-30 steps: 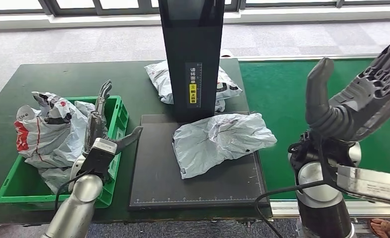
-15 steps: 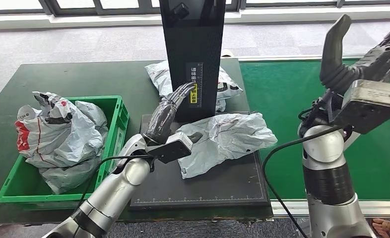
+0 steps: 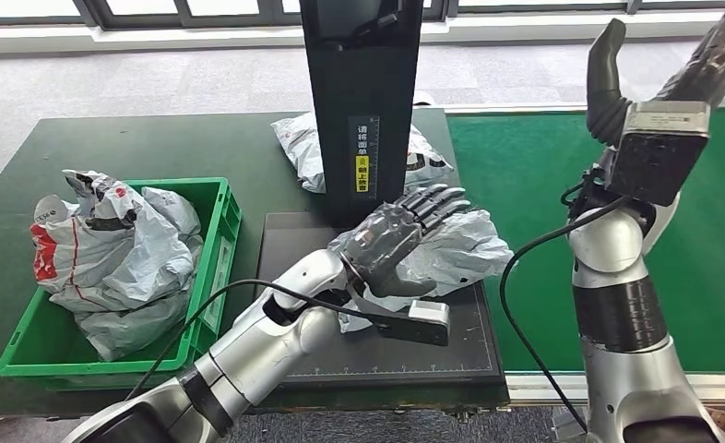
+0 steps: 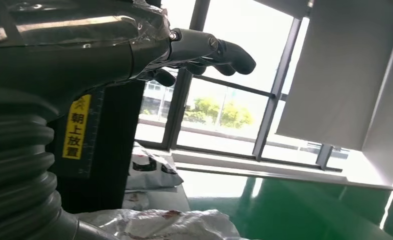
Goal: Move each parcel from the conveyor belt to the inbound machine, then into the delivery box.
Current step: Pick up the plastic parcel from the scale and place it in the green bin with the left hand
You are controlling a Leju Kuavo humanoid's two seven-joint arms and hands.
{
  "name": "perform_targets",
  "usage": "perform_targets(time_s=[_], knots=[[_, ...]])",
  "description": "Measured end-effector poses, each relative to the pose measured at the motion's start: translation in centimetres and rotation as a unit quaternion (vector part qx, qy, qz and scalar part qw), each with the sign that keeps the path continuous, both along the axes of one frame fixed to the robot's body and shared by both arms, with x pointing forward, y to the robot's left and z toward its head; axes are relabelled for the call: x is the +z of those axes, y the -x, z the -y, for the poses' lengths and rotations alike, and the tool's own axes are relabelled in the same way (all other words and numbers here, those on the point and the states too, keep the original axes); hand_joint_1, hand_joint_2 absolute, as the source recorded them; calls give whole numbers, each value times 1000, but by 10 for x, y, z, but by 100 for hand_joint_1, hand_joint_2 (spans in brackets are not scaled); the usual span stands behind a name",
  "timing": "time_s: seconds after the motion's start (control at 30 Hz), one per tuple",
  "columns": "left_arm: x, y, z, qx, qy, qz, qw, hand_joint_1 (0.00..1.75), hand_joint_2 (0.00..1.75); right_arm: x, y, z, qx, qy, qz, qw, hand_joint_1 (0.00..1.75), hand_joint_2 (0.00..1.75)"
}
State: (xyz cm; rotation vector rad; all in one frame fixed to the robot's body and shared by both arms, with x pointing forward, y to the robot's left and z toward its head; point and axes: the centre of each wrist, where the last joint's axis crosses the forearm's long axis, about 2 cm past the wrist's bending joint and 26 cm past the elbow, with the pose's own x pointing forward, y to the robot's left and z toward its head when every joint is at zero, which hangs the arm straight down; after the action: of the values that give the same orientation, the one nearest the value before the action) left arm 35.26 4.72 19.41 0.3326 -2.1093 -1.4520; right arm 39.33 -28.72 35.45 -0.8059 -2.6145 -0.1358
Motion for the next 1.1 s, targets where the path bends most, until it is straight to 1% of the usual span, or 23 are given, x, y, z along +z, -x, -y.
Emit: perform_targets(time_s=[0.07,0.17,0.4,0.53,0.63,0.77,0.93,1.1], knots=[[0,5,11,-15,-15,8,1000,0,175,0,-2,2,-2,4,-4,1000,0,175],[-1,9,21,-27,-27,10,999,0,175,0,-4,4,-4,8,-10,1000,0,175],[-3,11,27,-35,-40,13,999,0,175,-1,-6,6,-7,13,-16,1000,0,175],[-4,14,35,-50,-71,35,996,0,175,0,-7,7,-7,19,-20,1000,0,175],[-10,20,44,-64,-89,45,993,0,175,1,-9,7,0,25,-26,999,0,175],[-21,30,53,-66,-112,42,991,0,175,1,-13,5,9,32,-37,999,0,175],[-35,38,57,-58,-141,24,988,0,175,3,-15,-6,12,42,-48,998,0,175],[-42,42,58,-46,-161,8,986,0,175,6,-16,-19,17,49,-53,997,0,175]])
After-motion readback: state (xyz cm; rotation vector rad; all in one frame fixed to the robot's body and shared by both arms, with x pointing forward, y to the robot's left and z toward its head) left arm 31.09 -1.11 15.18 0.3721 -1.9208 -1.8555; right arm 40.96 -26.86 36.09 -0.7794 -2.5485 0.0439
